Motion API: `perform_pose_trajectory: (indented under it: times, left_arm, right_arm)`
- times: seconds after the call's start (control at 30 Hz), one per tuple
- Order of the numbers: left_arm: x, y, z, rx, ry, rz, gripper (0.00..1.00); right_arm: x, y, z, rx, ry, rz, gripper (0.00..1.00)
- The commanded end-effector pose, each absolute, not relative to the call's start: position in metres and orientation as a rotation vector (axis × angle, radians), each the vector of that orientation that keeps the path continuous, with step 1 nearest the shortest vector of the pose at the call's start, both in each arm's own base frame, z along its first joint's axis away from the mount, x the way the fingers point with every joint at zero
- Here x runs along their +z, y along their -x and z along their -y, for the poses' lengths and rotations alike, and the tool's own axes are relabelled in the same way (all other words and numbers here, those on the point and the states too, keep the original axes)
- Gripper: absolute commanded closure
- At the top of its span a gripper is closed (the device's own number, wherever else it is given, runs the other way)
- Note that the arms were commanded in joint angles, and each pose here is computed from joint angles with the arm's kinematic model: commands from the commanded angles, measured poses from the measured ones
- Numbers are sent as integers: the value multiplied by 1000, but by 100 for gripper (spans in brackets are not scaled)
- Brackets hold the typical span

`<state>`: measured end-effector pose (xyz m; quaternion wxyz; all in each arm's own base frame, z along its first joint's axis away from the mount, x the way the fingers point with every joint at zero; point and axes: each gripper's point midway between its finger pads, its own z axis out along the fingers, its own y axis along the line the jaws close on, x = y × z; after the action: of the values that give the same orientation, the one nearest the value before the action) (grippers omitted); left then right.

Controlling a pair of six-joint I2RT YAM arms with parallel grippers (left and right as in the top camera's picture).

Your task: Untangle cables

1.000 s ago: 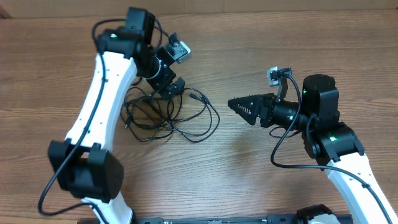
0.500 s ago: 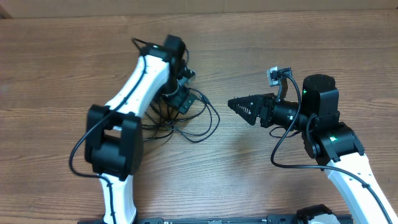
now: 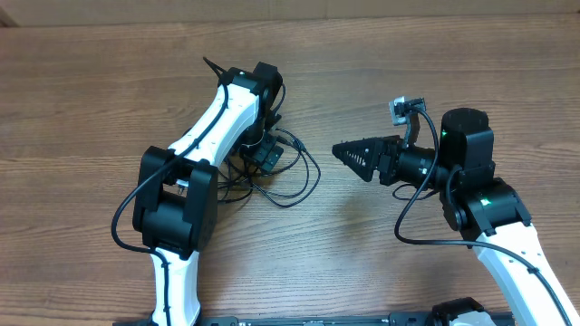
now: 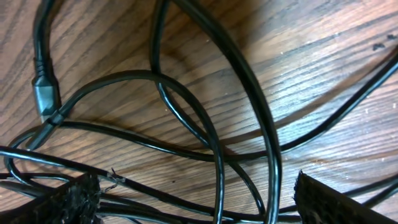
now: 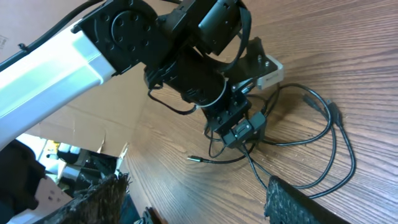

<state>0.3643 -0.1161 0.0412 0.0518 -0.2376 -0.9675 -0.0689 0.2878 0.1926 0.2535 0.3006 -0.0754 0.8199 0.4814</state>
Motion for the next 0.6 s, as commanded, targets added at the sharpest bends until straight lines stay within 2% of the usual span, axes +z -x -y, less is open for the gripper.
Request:
perform_pose_trajectory:
  times: [0.0, 0.13, 0.33, 0.57]
  left_arm:
    - [44, -370, 111, -248, 670, 2972, 0]
    - [52, -375, 113, -247, 644, 3014, 1]
    - [73, -386, 107, -321, 433, 3140, 1]
    - [94, -390, 110, -304, 440, 3208, 1]
  right_arm:
    - [257, -292, -192, 1249, 204, -2162, 28]
    - [257, -292, -192, 1248, 203, -2162, 27]
    - [257, -292, -192, 1248, 202, -2164, 27]
    - [256, -293, -191, 1238, 196, -2165, 25]
